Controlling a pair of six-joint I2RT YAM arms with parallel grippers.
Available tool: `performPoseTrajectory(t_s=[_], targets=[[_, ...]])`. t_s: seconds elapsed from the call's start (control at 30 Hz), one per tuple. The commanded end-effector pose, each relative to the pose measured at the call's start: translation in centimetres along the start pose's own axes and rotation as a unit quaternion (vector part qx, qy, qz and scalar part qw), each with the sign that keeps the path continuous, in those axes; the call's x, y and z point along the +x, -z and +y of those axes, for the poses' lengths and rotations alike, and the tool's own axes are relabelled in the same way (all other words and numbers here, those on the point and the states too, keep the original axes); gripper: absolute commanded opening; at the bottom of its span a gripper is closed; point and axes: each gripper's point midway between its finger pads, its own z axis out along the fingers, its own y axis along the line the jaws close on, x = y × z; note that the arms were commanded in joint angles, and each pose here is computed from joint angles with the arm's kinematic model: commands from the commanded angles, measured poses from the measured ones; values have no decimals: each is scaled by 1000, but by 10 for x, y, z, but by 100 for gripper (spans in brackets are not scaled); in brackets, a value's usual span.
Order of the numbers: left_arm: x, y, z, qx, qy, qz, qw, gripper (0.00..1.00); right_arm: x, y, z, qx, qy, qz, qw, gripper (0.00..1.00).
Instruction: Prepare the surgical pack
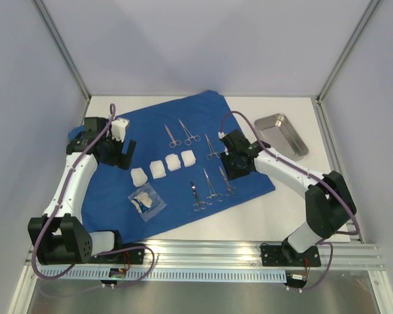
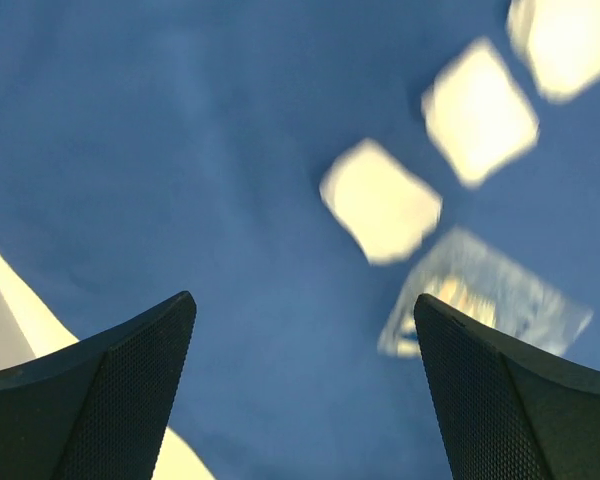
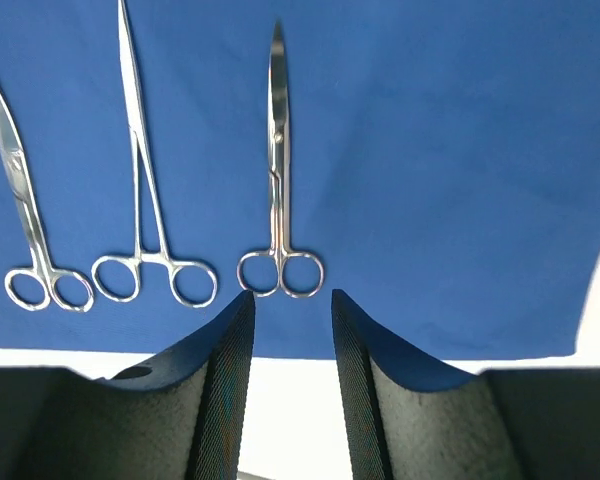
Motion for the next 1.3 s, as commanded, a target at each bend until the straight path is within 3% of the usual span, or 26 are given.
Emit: performPoseTrajectory(t_s=[0.0, 0.2, 0.5, 0.7, 1.0, 1.27], targets=[[58, 13, -8, 7, -16, 95, 995, 100, 16, -5, 9, -22, -3, 45, 999, 40], [77, 4, -5, -8, -10, 124, 992, 100, 13, -32, 24, -48, 10, 71, 996, 40], [71, 3, 5, -37, -2, 115, 993, 100, 13, -67, 10, -1, 38, 98, 994, 39], [67, 7, 2, -31, -1, 107, 994, 100, 26, -79, 5, 7, 45, 118, 992, 30], [69, 8, 3, -31, -5, 108, 994, 100, 21, -84, 3, 9, 59, 104, 993, 1], [68, 10, 3, -31, -7, 105, 994, 100, -17, -52, 9, -7, 77, 35, 996, 1]])
